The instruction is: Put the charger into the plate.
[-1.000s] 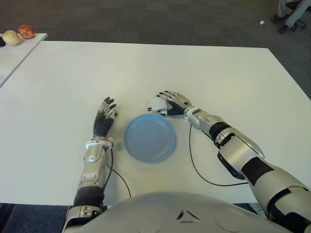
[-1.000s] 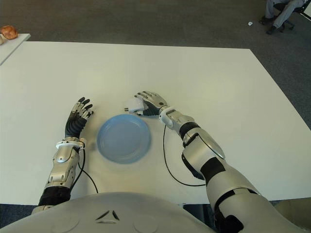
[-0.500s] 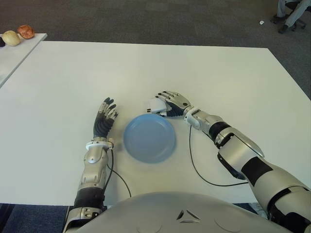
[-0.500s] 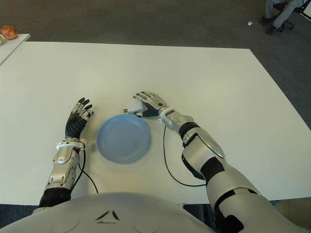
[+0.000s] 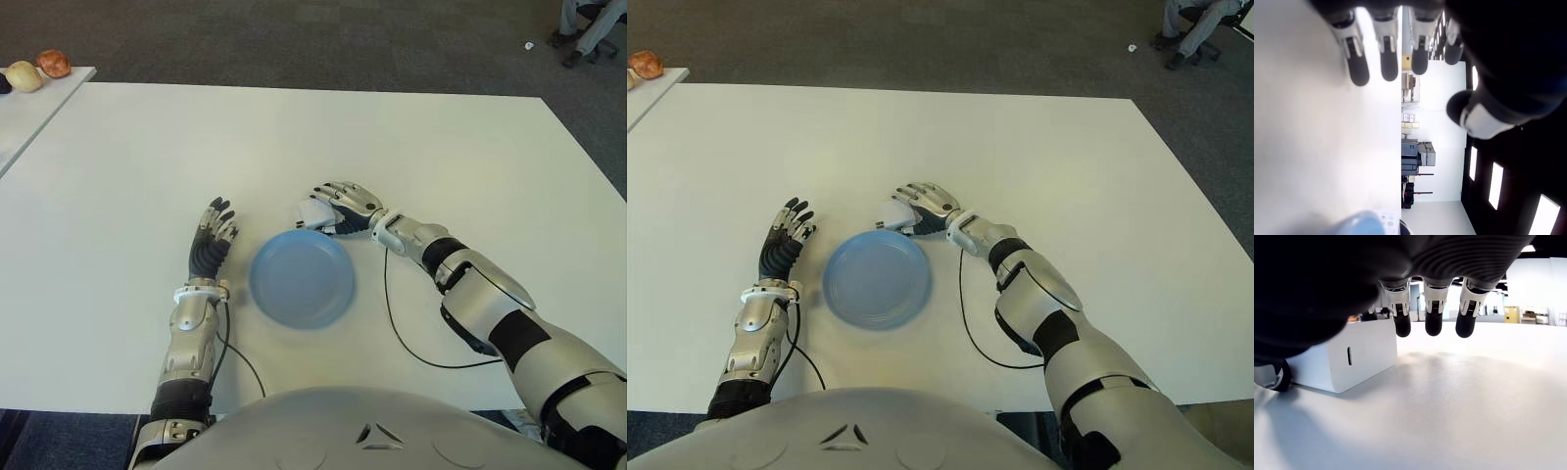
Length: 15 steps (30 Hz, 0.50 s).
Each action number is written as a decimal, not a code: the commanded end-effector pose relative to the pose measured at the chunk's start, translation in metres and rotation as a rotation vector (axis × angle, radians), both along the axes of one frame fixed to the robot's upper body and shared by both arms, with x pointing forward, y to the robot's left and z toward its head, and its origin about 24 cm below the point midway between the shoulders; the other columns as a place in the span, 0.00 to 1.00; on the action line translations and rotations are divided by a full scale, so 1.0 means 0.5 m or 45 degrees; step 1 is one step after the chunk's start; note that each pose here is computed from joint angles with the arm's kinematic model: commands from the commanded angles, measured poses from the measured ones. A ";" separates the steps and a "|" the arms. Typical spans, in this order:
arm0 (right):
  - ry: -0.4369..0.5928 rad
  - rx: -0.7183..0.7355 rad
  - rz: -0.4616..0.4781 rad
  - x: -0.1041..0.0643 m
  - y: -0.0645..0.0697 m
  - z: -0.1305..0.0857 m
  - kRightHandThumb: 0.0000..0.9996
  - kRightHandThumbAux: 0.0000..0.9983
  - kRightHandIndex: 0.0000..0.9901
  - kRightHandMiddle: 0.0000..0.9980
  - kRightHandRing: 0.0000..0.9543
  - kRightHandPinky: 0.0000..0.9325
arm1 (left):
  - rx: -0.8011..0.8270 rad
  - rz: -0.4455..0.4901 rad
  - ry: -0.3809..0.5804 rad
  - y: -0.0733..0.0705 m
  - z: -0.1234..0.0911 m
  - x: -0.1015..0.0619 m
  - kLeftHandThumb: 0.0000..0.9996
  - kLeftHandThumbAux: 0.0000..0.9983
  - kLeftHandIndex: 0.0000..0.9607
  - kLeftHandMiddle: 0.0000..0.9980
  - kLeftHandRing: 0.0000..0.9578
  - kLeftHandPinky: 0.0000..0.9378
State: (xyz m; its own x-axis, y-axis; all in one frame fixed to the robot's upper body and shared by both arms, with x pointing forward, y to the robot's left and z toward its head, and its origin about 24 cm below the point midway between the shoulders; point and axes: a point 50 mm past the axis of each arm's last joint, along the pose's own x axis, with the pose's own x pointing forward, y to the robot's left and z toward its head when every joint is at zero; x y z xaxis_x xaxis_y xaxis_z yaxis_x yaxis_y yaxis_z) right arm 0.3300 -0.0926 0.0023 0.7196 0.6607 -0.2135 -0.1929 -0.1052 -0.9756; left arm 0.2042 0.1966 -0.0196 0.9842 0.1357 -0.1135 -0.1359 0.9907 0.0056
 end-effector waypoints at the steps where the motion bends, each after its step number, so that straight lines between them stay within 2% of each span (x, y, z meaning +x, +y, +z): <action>1: 0.052 -0.069 0.009 0.003 -0.011 0.000 0.30 0.34 0.03 0.08 0.09 0.14 | -0.026 0.010 0.055 -0.002 -0.016 -0.011 0.07 0.64 0.02 0.12 0.15 0.19; 15: 0.120 -0.104 -0.023 0.013 -0.014 0.007 0.34 0.34 0.01 0.11 0.13 0.18 | -0.038 0.011 0.053 -0.001 -0.018 -0.012 0.06 0.63 0.03 0.12 0.15 0.20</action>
State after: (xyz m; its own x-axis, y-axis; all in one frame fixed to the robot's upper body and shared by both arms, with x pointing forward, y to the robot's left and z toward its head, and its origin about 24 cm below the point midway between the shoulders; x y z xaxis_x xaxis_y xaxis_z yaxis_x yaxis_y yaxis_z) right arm 0.3372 -0.0916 0.0097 0.7045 0.6481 -0.2893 -0.2526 -0.1520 -0.9556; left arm 0.2035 0.1964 -0.0197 0.9840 0.1414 -0.1080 -0.1432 0.9897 -0.0083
